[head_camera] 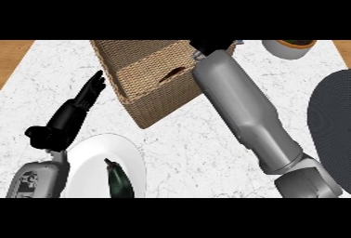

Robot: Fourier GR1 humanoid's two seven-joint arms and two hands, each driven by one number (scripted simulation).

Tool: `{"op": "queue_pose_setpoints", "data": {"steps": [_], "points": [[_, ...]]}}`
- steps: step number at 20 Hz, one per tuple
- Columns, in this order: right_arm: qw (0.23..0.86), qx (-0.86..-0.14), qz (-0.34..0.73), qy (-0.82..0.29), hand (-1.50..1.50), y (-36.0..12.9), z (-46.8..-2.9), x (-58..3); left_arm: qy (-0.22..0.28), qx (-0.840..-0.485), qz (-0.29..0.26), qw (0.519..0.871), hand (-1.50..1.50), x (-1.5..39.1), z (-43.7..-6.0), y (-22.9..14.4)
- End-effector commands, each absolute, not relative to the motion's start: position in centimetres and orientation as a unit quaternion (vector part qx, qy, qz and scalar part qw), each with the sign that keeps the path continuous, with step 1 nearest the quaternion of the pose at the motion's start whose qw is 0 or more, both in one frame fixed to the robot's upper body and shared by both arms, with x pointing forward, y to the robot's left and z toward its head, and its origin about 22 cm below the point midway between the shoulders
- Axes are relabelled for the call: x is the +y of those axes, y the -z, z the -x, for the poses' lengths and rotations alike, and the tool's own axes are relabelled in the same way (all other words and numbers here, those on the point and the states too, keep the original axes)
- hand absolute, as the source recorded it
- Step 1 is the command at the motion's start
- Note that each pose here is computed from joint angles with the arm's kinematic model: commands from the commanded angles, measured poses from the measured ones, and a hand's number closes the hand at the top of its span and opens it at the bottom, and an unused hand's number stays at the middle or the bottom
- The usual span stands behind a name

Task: Pick the sweet potato from the placemat and place it in the basket

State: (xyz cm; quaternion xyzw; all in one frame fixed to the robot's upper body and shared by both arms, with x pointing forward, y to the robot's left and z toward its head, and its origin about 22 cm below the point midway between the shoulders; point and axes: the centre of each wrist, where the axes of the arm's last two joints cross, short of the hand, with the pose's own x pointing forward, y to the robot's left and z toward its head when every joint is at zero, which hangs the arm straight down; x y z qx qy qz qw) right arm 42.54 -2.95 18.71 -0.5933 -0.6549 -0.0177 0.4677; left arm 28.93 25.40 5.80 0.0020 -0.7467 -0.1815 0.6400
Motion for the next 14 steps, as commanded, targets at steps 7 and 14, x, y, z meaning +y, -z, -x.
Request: {"op": "queue_pose_setpoints", "data": {"steps": [7,14], "points": [[0.497,-0.684,0.514,0.149,-1.5,-21.4,-42.2,-2.0,0.183,-0.743,-0.001,0.644,0.0,24.9,-28.8,-5.9],[0.534,-0.674,0.454,0.234,-1.5,-22.7,-41.9,-4.0,0.168,-0.746,-0.017,0.644,0.0,25.9,-28.4,-5.8]]}}
